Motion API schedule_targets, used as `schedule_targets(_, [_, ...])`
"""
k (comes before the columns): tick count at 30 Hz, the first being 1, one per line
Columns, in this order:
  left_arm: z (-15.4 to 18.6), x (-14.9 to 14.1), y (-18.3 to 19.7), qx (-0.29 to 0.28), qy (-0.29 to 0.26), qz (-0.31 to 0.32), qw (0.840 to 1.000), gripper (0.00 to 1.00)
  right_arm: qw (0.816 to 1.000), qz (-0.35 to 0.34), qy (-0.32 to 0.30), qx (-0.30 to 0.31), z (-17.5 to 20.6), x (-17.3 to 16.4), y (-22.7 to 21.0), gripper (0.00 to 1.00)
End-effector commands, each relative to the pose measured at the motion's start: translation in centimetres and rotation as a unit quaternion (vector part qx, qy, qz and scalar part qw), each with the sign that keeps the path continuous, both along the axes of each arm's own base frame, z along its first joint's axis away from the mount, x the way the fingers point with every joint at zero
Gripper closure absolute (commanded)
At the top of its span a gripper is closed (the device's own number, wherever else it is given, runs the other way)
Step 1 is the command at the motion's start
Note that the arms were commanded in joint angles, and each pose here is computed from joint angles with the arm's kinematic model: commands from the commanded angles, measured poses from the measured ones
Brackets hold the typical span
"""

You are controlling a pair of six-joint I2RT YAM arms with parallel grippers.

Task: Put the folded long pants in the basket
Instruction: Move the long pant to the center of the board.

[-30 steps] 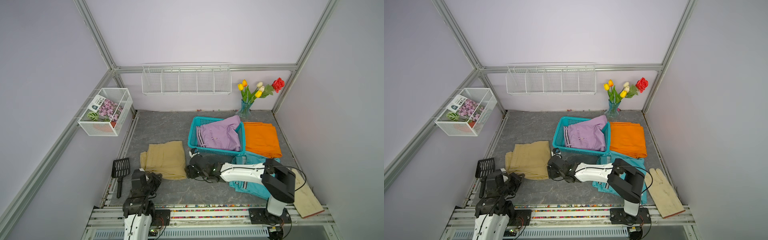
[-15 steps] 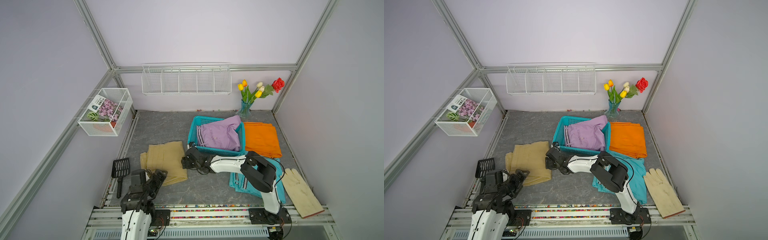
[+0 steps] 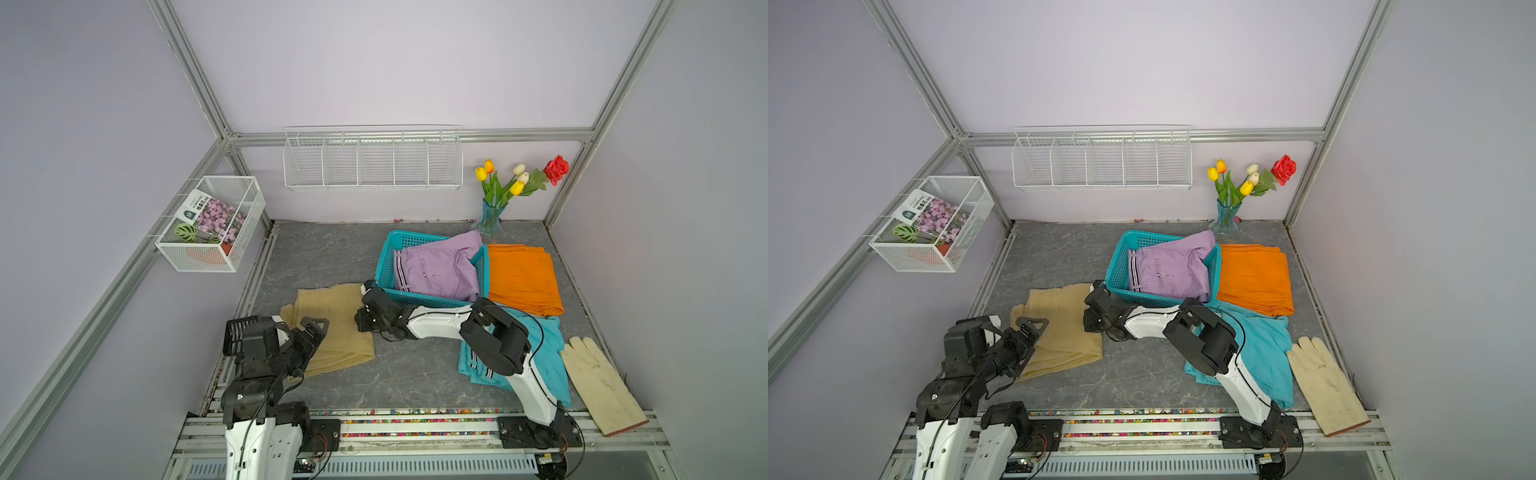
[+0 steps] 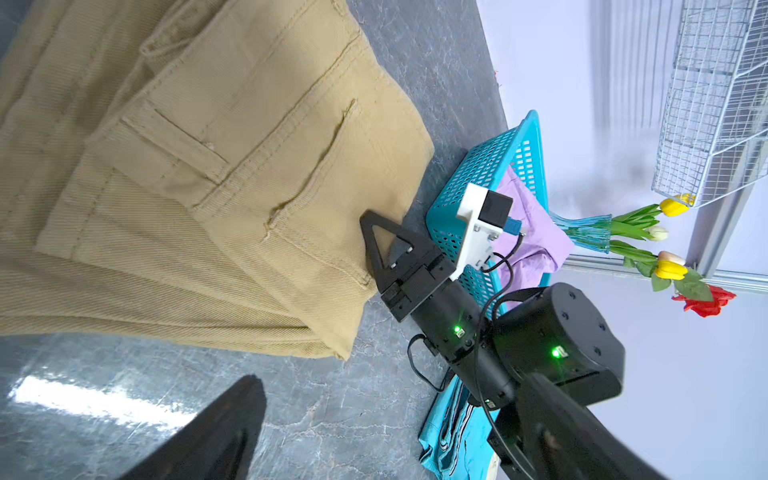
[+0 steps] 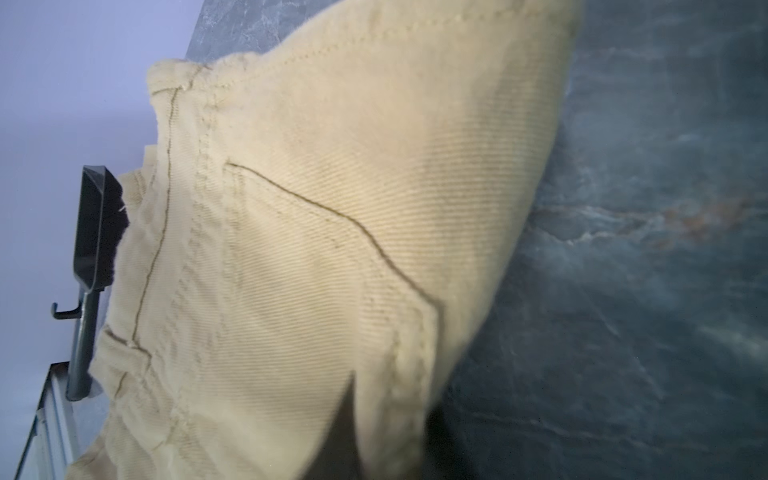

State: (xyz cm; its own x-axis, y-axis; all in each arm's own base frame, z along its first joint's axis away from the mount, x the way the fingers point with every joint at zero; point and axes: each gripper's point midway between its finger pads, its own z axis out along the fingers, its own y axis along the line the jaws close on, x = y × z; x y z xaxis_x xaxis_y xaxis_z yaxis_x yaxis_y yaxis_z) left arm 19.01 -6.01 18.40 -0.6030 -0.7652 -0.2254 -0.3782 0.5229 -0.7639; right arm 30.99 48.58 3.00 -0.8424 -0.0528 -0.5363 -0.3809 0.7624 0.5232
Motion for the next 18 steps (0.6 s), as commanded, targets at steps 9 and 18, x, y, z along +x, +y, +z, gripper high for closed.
schedule_targets(9, [-1.7,2.2,-0.4,0.026,0.003,-0.046,0.999,0.0,0.99,-0.009,-0.014,-0.138,-1.4,-6.5,-13.1,1.0])
schedule_targets(18, [-5.1,3.2,-2.1,-0.023,0.025,-0.084,0.996,0.0,0.981,-0.018,-0.007,-0.193,-3.2,-9.1,-19.1,1.0])
